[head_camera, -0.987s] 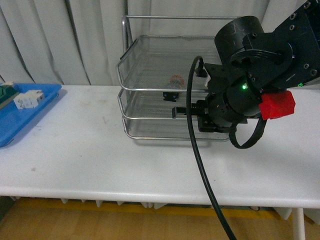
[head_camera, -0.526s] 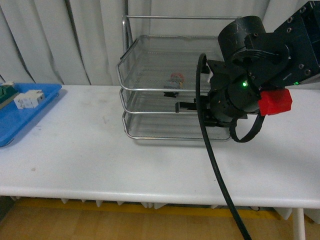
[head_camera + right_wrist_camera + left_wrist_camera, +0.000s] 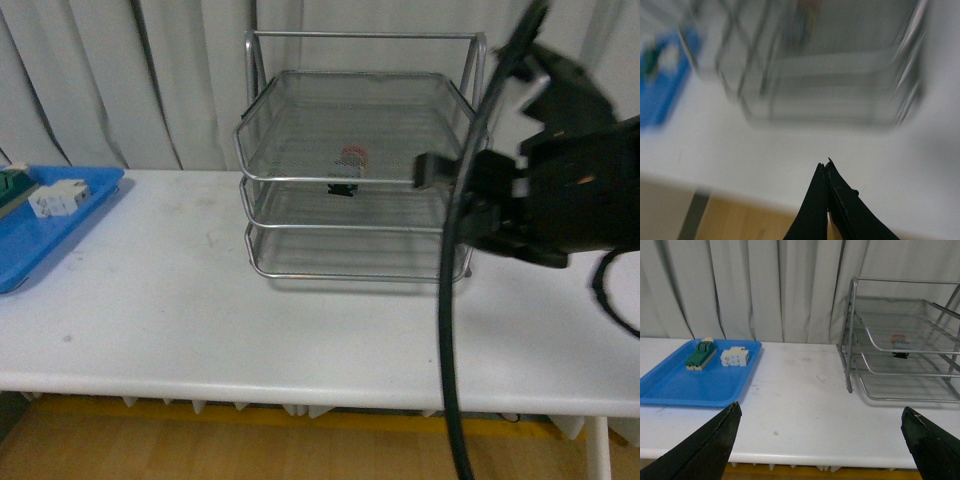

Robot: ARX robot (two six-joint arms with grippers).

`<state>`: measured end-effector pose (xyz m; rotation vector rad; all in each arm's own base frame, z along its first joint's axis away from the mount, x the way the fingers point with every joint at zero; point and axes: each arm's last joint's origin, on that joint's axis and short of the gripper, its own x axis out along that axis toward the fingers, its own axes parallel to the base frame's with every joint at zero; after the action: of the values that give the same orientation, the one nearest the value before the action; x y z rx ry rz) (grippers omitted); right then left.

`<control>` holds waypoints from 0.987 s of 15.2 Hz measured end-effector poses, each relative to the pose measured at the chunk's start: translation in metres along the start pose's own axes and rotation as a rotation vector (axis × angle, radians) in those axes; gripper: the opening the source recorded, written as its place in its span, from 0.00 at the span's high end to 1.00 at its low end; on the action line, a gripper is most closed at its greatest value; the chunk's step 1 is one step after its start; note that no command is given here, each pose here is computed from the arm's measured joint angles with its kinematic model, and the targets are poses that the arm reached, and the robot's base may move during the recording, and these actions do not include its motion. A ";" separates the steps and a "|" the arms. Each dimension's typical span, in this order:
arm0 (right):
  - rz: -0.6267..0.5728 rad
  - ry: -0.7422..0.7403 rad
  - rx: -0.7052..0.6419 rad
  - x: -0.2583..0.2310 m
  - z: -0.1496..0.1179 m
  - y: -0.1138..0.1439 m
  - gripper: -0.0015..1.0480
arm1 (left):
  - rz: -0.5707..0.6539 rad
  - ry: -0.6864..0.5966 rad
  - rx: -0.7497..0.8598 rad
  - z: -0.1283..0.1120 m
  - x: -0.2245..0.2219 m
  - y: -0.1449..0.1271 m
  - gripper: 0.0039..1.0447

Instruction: Place button on rack with both arms

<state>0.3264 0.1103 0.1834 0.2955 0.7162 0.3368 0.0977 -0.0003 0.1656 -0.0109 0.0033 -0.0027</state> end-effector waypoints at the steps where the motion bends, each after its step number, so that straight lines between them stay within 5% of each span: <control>1: -0.055 -0.272 -0.061 -0.024 0.005 -0.007 0.98 | 0.001 0.000 0.000 0.000 0.000 0.000 0.06; 3: -0.280 -0.673 -0.190 -0.104 -0.003 -0.049 0.98 | 0.001 0.001 0.000 0.000 0.000 0.000 0.06; 5: -0.383 -0.642 -0.217 -0.152 -0.045 -0.068 0.98 | -0.001 0.000 0.000 0.000 0.000 0.000 0.06; 10: -0.348 -0.606 -0.270 -0.187 -0.156 -0.065 0.98 | 0.001 0.001 0.000 0.000 0.000 0.000 0.06; 11: -0.329 -0.740 -0.296 -0.197 -0.150 -0.059 0.98 | 0.000 0.000 0.000 0.000 0.000 0.000 0.06; 15: -0.330 -0.721 -0.293 -0.196 -0.152 -0.060 0.98 | 0.000 0.000 0.001 0.000 0.000 0.000 0.06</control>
<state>0.0972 0.0004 0.1668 0.0052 -0.0044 0.0042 0.0977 -0.0002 0.1657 -0.0101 0.0029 -0.0023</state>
